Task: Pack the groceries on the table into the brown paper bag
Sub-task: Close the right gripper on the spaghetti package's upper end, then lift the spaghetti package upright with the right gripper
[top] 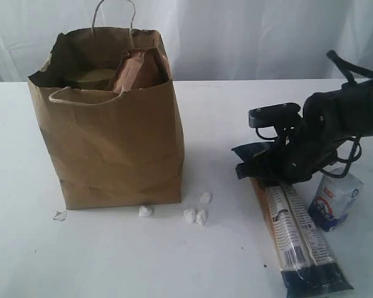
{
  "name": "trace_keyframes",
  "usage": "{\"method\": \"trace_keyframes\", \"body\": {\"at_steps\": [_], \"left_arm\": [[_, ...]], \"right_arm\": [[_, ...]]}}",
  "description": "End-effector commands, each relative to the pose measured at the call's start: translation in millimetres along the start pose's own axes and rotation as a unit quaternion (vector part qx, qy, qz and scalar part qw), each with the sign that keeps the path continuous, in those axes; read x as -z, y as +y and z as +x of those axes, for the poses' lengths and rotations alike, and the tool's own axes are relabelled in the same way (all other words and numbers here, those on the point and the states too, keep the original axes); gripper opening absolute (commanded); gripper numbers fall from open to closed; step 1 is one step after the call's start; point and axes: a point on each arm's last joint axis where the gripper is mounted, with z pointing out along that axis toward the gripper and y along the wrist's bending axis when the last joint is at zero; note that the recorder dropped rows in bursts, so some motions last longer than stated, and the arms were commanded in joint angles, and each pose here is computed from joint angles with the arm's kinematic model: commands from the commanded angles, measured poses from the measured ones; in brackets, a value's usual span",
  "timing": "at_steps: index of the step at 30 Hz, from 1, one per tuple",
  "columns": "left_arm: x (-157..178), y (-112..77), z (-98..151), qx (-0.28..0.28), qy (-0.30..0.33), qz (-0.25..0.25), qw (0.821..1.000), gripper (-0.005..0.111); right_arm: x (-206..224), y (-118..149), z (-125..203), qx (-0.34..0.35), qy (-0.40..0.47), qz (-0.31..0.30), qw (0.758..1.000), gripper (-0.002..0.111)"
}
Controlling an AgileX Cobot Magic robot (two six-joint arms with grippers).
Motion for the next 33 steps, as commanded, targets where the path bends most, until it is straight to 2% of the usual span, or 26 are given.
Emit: {"method": "trace_keyframes", "body": {"at_steps": [1, 12, 14, 18, 22, 26, 30, 33], "left_arm": [[0, -0.9, 1, 0.004, -0.001, 0.005, 1.0, 0.0], [0, -0.9, 1, 0.004, -0.001, 0.005, 1.0, 0.0], [0, -0.9, 1, 0.004, -0.001, 0.005, 1.0, 0.0], [0, -0.9, 1, 0.004, -0.001, 0.005, 1.0, 0.0], [0, -0.9, 1, 0.004, -0.001, 0.005, 1.0, 0.0], [0, -0.9, 1, 0.004, -0.001, 0.005, 1.0, 0.0], [0, -0.9, 1, 0.004, -0.001, 0.005, 1.0, 0.0], [0, -0.9, 1, 0.004, -0.001, 0.005, 1.0, 0.0]], "right_arm": [[17, 0, -7, 0.009, -0.03, -0.004, 0.999, 0.0], [36, 0, -14, 0.012, -0.026, -0.004, 1.0, 0.0], [39, 2, -14, 0.032, -0.026, -0.01, 0.999, 0.0], [44, 0, -14, 0.049, -0.013, -0.066, 0.997, 0.0], [52, -9, -19, 0.031, -0.012, -0.14, 0.99, 0.0], [58, -25, -22, 0.015, -0.009, -0.153, 0.988, 0.0], [71, -35, -24, 0.04, 0.007, -0.195, 0.98, 0.0], [78, -43, -29, 0.03, 0.003, -0.206, 0.978, 0.0]]}}
